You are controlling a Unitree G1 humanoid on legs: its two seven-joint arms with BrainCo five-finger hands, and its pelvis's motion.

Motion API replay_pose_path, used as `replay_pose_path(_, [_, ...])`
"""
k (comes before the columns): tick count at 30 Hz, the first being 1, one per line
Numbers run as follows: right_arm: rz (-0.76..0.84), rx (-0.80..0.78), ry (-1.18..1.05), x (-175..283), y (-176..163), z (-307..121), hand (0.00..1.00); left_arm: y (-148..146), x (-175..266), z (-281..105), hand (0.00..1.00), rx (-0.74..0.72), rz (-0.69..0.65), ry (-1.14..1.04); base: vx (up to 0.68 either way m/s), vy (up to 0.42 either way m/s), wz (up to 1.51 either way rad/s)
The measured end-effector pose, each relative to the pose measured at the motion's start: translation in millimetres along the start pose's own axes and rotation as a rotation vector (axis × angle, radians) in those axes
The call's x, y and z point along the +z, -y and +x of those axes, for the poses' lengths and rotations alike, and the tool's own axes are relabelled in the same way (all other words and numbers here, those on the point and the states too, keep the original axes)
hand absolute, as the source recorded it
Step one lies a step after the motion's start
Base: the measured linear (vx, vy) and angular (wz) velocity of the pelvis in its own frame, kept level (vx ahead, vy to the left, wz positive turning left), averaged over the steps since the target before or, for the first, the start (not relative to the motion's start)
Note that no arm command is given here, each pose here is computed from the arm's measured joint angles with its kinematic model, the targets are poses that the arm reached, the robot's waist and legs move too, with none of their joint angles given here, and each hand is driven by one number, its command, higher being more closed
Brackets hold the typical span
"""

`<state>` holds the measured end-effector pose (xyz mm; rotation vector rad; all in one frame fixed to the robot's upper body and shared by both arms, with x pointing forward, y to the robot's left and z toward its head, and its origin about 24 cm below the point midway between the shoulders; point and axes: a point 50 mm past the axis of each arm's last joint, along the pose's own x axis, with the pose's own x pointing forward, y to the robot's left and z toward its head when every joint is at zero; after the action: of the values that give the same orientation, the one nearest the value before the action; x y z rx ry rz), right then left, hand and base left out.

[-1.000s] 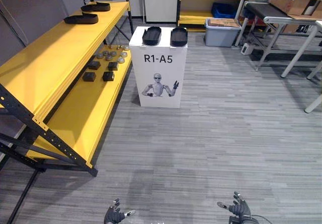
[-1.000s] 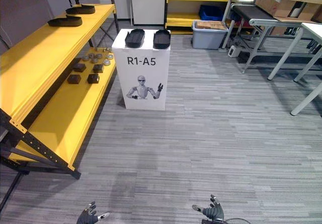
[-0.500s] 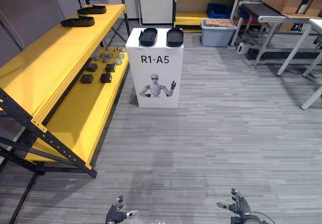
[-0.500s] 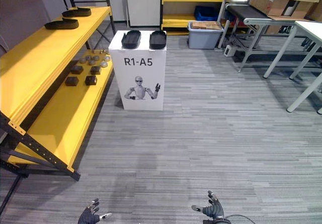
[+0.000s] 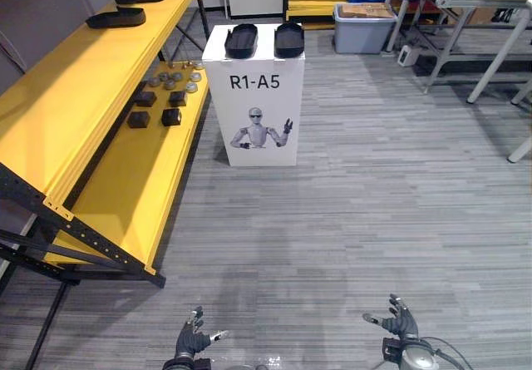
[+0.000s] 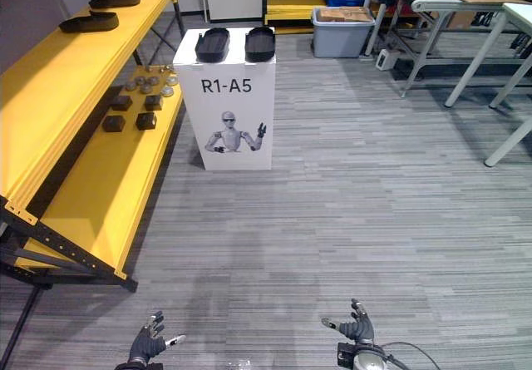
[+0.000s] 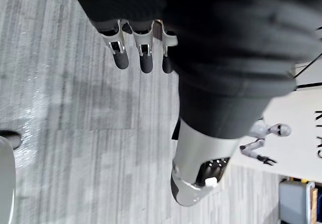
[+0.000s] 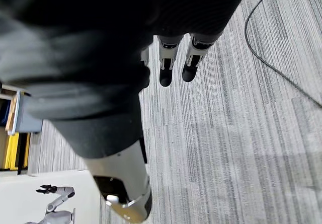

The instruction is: Walk over and take plastic housings, then place them on the shelf

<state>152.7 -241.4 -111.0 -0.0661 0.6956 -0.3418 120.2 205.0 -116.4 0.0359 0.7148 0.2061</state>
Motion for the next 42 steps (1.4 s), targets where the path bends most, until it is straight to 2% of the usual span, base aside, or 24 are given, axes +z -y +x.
replay_pose_path(3, [-0.008, 0.012, -0.013, -4, -4, -2, 0.0, -3, 5, 4, 0.0, 0.019, 0.013, 0.007, 0.23, 0.042, 0.07])
replay_pose_path(7, [-0.012, -0.004, -0.008, -3, 0, -1, 0.0, 2, 46, 24, 0.0, 0.003, -0.002, 0.121, 0.4, -0.086, 0.73])
replay_pose_path(10, [-0.01, -0.012, 0.009, 5, -1, 2, 0.0, 8, 55, 28, 0.0, -0.01, -0.009, 0.15, 0.66, -0.275, 0.5])
replay_pose_path(15, [-0.018, 0.032, 0.087, 25, -15, 5, 0.0, 14, 42, 23, 0.0, -0.018, -0.035, 0.112, 0.68, -0.253, 0.01])
replay_pose_path(19, [0.034, 0.045, 0.089, 26, -25, 3, 0.0, 19, 41, 21, 0.0, -0.026, -0.055, 0.107, 0.43, -0.04, -0.43])
replay_pose_path(22, [0.037, 0.05, 0.096, 32, -28, 8, 0.0, 21, 36, 19, 0.0, -0.023, -0.07, 0.094, 0.52, 0.167, -0.63])
replay_pose_path(25, [0.037, 0.022, 0.035, 17, -22, 7, 0.0, 20, 27, 15, 0.0, -0.013, -0.081, 0.066, 0.46, 0.264, -0.48])
replay_pose_path(28, [0.037, 0.022, 0.033, 17, -23, 7, 0.0, 18, 40, 22, 0.0, 0.013, -0.099, 0.101, 0.5, 0.268, 0.01])
replay_pose_path(31, [0.033, 0.023, 0.02, 14, -23, 7, 0.0, 16, 29, 21, 0.0, 0.02, -0.08, 0.052, 0.49, 0.27, -0.05])
replay_pose_path(33, [0.018, 0.026, 0.016, 12, -24, 6, 0.0, 15, 22, 22, 0.0, 0.006, -0.021, 0.017, 0.51, 0.21, 0.1])
replay_pose_path(42, [-0.023, 0.068, -0.019, 1, -33, 1, 0.0, 3, 30, 26, 0.0, 0.035, 0.005, 0.041, 0.49, -0.033, 0.32])
